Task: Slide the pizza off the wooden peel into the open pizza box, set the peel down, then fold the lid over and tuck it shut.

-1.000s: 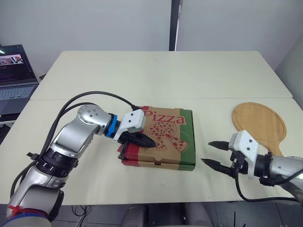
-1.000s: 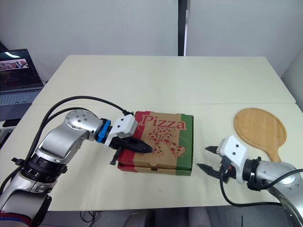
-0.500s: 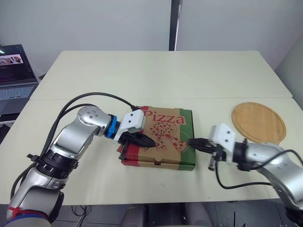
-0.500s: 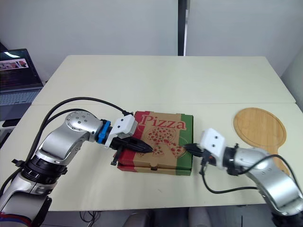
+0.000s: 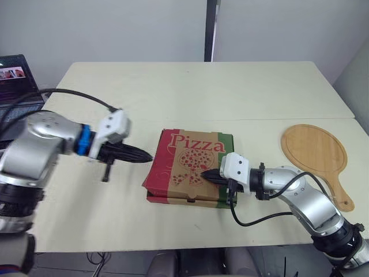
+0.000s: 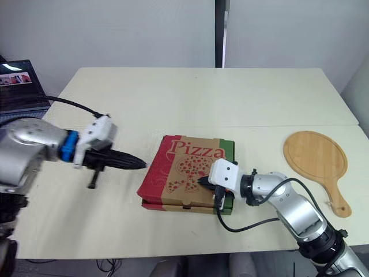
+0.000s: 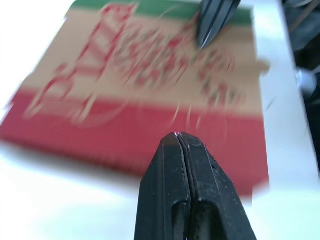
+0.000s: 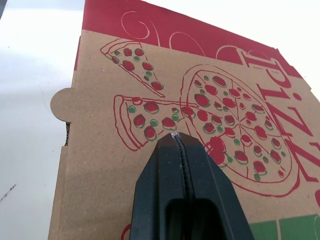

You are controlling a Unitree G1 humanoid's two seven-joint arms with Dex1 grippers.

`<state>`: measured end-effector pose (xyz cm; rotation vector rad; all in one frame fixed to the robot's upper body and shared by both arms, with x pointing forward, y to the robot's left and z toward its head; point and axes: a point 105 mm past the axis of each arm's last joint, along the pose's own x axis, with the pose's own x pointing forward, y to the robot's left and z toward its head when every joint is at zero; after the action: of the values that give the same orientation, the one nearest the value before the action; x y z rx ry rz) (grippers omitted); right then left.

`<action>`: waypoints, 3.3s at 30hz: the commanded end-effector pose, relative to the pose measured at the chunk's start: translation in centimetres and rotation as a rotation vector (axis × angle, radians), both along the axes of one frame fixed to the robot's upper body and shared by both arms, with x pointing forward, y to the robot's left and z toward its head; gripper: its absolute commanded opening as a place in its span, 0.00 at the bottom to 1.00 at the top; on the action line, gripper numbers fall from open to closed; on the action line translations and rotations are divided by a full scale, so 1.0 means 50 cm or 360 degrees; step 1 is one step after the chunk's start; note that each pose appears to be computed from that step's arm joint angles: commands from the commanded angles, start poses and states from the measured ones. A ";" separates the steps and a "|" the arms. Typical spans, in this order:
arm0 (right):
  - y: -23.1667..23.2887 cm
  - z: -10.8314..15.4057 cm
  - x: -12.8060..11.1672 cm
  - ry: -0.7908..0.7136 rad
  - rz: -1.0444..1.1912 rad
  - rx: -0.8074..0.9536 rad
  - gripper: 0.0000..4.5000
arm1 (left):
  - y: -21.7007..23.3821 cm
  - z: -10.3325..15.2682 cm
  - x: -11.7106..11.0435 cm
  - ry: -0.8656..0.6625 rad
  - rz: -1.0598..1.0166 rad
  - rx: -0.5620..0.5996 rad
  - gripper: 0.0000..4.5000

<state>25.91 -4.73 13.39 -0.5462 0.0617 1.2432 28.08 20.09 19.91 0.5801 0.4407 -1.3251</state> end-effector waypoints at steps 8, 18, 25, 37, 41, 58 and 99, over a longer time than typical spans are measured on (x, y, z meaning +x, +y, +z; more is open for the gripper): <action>0.007 0.015 -0.002 -0.0035 0.0086 -0.0001 0.01 | -0.010 -0.071 -0.050 0.0129 -0.0087 0.0064 0.00; 0.012 0.020 0.001 -0.0046 0.0114 -0.0005 0.01 | -0.041 -0.096 -0.037 0.0073 -0.0113 0.0056 0.00; 0.014 0.024 0.004 -0.0051 0.0128 -0.0001 0.01 | -0.060 -0.075 -0.017 0.0000 -0.0067 -0.0056 0.00; 0.011 0.011 0.008 -0.0053 0.0125 -0.0052 0.01 | 0.010 -0.067 -0.004 -0.0037 0.0124 0.0059 0.00; 0.004 -0.006 0.007 -0.0049 0.0110 -0.0105 0.01 | 0.001 -0.024 0.010 -0.0065 0.0207 -0.0116 0.00; -0.022 -0.047 0.017 -0.0051 0.0008 -0.0136 0.01 | -0.107 -0.182 0.011 0.0072 0.0197 -0.0124 0.00; -0.182 -0.054 0.071 -0.0075 -0.0643 -0.0131 0.01 | -0.081 -0.205 0.022 0.0007 0.0730 -0.0393 0.00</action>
<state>30.00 -14.61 9.79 -0.5941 0.2220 0.7988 28.74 16.70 8.47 0.2325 0.4449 -0.9041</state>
